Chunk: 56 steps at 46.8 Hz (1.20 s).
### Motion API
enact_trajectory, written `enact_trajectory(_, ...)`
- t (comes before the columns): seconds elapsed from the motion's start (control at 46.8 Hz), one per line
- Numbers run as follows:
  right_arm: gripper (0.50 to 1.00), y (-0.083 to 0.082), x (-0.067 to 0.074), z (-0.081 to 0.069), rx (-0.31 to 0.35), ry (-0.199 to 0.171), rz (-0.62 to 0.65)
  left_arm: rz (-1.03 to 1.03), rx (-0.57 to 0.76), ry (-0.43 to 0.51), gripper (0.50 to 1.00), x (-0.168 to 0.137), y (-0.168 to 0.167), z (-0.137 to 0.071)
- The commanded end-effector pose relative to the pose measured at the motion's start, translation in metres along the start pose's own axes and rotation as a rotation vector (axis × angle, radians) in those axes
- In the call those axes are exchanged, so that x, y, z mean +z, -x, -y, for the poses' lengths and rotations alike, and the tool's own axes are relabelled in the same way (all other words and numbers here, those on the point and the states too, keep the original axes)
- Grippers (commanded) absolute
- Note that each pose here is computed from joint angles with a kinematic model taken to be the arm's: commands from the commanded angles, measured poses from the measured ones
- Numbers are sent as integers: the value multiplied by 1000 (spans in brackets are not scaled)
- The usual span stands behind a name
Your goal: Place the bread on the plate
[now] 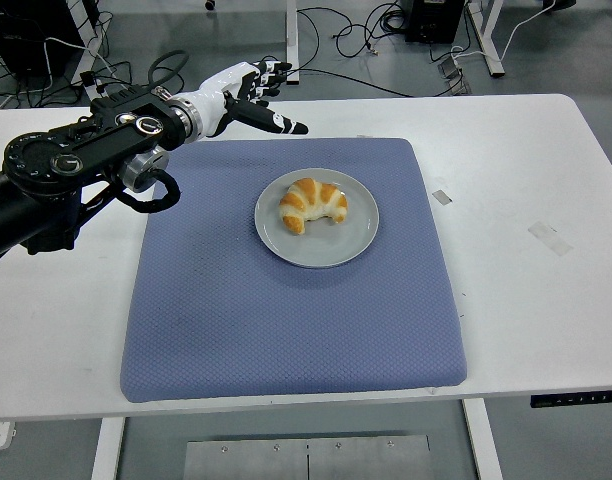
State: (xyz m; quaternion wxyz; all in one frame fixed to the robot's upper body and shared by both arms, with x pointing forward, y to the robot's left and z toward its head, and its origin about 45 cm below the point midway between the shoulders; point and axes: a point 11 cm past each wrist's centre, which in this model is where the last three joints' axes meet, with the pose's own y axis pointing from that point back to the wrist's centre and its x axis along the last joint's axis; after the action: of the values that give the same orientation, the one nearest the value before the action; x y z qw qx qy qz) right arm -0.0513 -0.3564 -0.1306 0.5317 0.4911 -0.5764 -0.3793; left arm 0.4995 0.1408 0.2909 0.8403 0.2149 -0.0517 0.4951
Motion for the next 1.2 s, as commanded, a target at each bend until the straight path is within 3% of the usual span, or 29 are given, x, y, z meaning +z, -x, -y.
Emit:
enact_trajectory(0.0, 1000, 0, 0, 0, 0, 0, -1, -52, 36, -8, 980, -3, -11, 2)
enact_trajectory(0.427, 1000, 0, 0, 0, 0, 0, -1, -484, 166, -46, 980, -27, -32, 20)
enact_trajectory(0.897, 1000, 0, 0, 0, 0, 0, 0, -751, 148, 13, 980, -24, -25, 24)
enact_trajectory(1.175, 1000, 0, 0, 0, 0, 0, -1, -928, 160, 19, 980, -45, -22, 22)
